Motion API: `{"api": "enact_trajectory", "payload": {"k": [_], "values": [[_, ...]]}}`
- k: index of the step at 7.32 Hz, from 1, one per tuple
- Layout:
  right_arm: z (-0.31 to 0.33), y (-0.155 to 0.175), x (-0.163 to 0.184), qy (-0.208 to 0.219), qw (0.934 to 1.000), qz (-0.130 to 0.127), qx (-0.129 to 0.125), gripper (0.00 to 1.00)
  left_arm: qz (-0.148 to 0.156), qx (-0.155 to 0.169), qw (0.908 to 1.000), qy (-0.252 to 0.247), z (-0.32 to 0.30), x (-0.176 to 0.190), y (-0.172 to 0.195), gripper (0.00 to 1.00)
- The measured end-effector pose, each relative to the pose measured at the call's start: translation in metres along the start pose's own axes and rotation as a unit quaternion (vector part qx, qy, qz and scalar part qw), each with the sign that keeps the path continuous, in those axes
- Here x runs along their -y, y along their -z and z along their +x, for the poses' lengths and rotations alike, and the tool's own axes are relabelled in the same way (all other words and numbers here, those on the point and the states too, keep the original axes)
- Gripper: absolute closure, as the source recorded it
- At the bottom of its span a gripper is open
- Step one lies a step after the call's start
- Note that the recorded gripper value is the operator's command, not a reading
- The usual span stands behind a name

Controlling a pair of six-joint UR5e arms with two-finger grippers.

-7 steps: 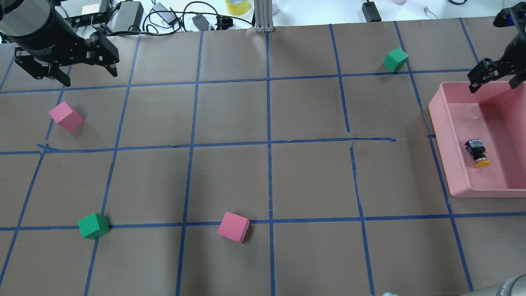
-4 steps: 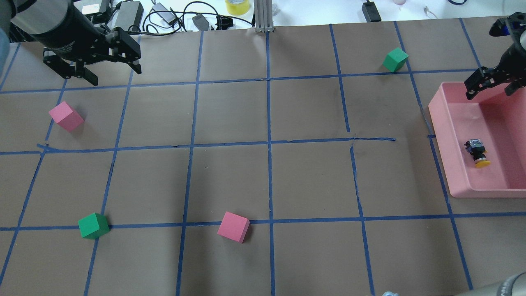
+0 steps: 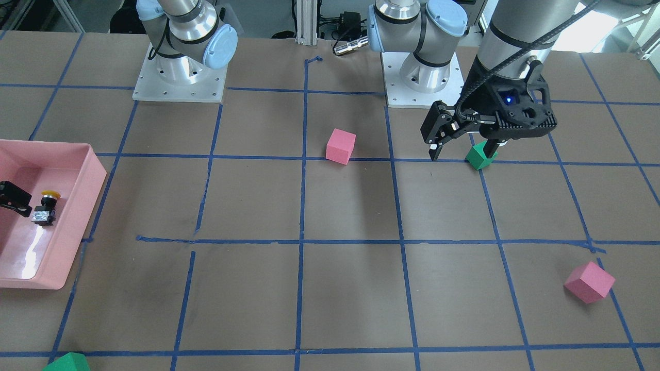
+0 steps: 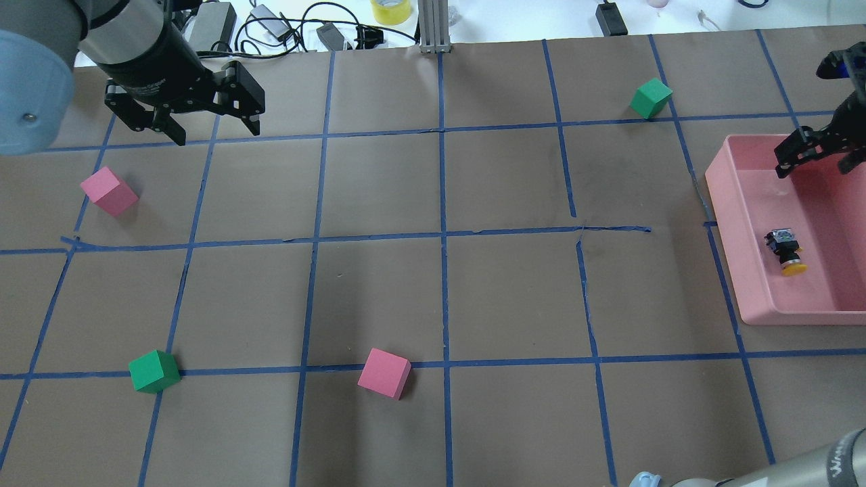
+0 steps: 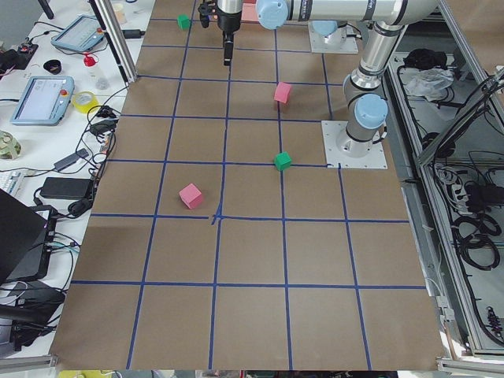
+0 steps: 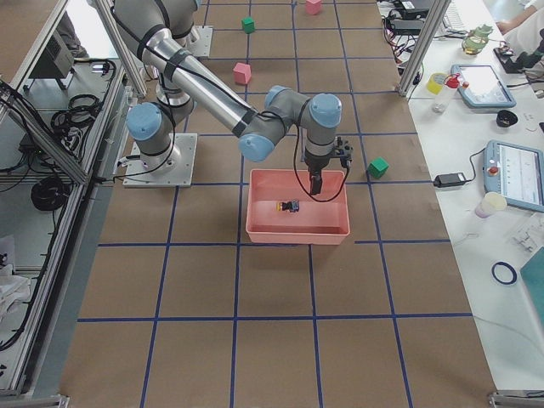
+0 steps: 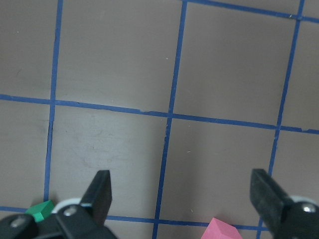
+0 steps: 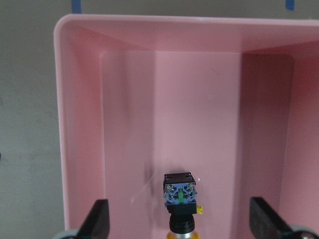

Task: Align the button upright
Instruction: 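Lower the right gripper into the pink bin above the black button switch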

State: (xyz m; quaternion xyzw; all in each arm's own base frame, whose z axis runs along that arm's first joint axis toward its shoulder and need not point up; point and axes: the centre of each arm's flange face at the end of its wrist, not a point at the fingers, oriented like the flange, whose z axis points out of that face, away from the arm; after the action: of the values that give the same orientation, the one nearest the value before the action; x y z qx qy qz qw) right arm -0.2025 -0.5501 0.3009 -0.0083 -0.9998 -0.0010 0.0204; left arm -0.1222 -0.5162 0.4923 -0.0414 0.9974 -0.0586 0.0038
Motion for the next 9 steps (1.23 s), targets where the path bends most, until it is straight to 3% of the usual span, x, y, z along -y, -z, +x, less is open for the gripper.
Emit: {"api": "enact_trajectory", "payload": {"k": [9], "values": [[0.013, -0.015, -0.005, -0.006, 1.0, -0.006, 0.004, 0.0, 0.004, 0.006, 1.0, 0.004, 0.002, -0.002, 0.004, 0.0]]}}
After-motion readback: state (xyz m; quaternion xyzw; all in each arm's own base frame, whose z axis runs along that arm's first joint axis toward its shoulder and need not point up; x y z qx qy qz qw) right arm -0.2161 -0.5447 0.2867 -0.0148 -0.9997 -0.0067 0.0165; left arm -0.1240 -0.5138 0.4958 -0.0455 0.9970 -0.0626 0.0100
